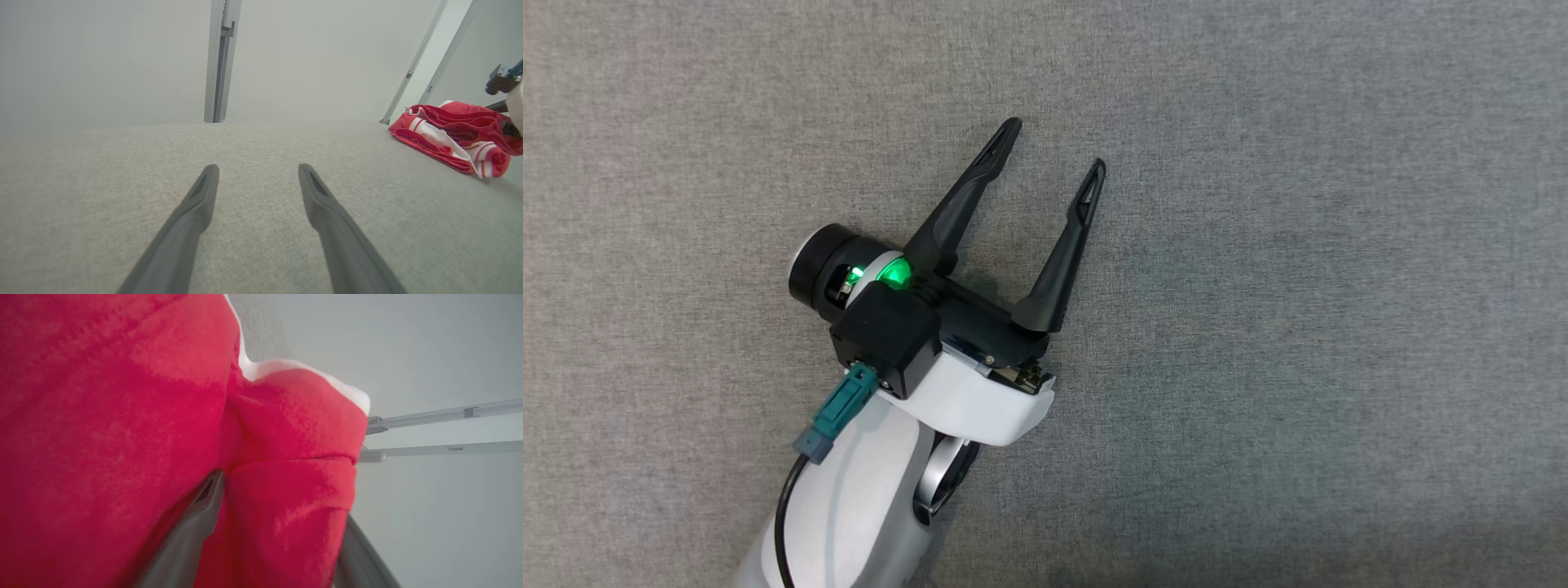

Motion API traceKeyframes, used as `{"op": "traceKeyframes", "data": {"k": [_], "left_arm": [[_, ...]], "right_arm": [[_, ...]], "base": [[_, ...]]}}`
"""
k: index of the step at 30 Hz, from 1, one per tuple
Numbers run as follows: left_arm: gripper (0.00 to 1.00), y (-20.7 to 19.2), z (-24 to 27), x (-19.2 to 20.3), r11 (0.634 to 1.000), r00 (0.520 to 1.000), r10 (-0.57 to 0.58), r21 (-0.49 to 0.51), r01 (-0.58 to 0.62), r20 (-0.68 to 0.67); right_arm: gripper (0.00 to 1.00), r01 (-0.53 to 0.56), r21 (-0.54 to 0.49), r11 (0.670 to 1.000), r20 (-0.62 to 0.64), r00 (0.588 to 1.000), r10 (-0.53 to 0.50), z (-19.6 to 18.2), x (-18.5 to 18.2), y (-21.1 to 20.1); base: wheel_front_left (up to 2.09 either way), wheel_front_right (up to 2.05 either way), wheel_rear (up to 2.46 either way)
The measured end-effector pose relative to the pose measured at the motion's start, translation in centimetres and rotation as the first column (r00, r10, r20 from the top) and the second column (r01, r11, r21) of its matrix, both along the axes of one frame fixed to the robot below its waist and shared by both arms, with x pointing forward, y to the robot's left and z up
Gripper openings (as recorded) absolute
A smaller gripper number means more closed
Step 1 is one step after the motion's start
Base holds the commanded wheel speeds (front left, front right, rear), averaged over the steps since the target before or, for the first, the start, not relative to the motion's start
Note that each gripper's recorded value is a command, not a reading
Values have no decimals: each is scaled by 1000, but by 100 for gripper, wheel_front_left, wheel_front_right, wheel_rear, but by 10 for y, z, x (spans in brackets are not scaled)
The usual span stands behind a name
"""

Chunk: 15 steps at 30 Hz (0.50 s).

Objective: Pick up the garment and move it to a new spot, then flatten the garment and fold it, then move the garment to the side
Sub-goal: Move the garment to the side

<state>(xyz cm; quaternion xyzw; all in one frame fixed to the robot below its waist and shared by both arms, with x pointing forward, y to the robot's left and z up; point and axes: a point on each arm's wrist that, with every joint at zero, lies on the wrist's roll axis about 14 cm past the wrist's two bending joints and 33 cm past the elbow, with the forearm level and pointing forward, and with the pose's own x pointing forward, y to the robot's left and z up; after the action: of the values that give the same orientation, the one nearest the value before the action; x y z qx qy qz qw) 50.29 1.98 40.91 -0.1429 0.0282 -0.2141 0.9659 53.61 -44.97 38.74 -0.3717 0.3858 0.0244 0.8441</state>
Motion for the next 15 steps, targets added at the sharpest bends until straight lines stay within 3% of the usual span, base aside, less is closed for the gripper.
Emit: {"op": "traceKeyframes", "data": {"k": [11, 15], "left_arm": [[100, 5, 30, -12, 1000, 999, 22, -4, -22, 35], [100, 12, 45, -16, 999, 997, 50, -8, -49, 57]], "right_arm": [[100, -18, -30, 999, 139, 990, 22, 63, 8, 0], [100, -24, 55, 998, 283, 959, 8, 96, 22, 14]], "base": [[0, 0, 0], [0, 0, 0]]}}
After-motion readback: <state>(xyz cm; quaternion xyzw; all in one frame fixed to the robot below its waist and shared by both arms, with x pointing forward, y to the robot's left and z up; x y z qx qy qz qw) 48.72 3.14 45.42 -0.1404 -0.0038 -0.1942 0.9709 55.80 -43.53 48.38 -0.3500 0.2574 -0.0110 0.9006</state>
